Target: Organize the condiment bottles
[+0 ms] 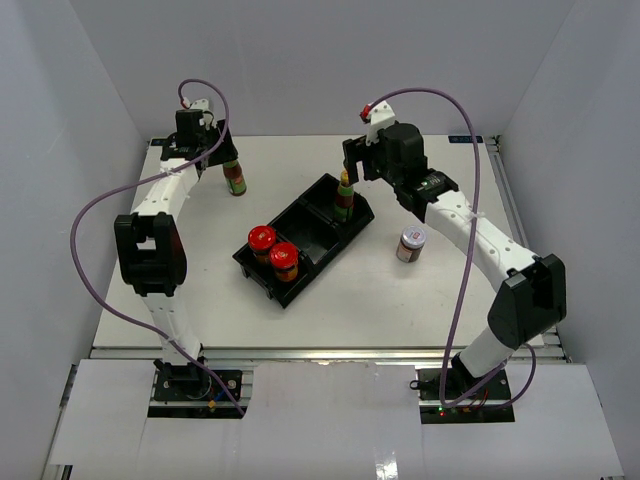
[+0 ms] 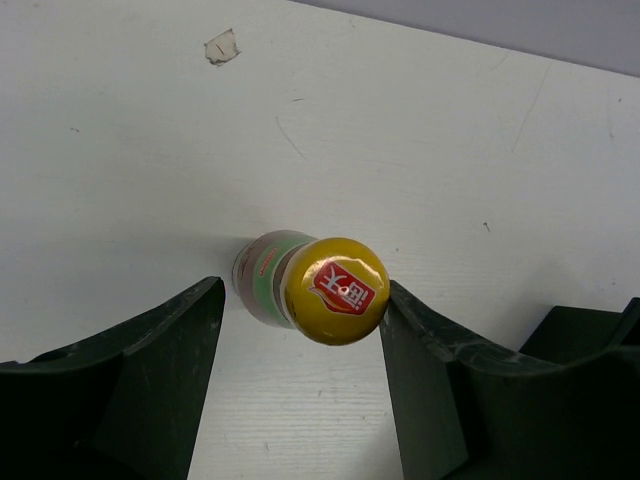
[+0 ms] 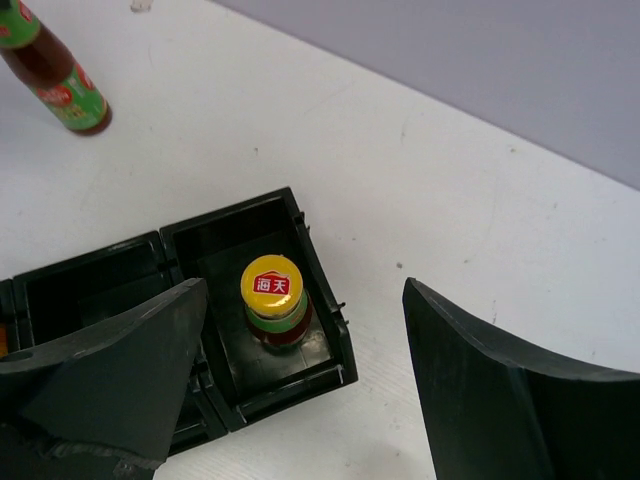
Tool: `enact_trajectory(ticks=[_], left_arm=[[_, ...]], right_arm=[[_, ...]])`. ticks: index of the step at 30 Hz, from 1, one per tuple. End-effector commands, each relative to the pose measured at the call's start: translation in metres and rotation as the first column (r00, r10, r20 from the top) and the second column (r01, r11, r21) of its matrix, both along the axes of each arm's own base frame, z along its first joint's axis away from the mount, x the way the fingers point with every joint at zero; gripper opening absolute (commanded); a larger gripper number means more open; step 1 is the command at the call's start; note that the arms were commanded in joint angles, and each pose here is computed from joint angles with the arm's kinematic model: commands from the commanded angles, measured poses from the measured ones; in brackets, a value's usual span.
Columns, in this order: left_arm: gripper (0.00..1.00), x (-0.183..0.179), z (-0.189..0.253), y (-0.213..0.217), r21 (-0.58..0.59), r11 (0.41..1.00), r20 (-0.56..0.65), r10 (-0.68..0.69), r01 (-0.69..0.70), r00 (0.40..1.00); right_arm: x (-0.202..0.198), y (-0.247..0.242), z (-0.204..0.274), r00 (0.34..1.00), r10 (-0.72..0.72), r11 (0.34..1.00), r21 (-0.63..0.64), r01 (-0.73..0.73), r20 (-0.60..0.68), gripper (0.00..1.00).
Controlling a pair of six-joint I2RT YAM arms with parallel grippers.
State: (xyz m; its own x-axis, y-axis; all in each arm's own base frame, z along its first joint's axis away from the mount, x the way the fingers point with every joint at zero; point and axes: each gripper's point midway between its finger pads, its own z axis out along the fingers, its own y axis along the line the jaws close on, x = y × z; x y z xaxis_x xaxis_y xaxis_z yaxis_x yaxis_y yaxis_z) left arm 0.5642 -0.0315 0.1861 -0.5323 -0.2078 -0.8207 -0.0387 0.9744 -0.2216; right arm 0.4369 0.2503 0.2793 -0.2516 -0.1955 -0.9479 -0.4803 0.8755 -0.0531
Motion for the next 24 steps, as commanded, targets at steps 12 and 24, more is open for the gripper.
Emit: enact_trajectory(ticks=[12, 24], left_arm=[[0.47, 0.016, 0.005, -0.012, 0.084, 0.996, 0.077, -0.038, 0.031, 0.996], [0.0, 0.014, 0.013, -0.029, 0.18, 0.984, 0.059, -0.001, -0.009, 0.998]], right_arm=[[-0.002, -0.024, 0.034, 0.989, -0.081, 0.997, 0.013, 0.08, 0.127, 0.86], [-0.005, -0.028, 0.045, 0.985, -0.103, 0.994, 0.038, 0.099, 0.137, 0.86]])
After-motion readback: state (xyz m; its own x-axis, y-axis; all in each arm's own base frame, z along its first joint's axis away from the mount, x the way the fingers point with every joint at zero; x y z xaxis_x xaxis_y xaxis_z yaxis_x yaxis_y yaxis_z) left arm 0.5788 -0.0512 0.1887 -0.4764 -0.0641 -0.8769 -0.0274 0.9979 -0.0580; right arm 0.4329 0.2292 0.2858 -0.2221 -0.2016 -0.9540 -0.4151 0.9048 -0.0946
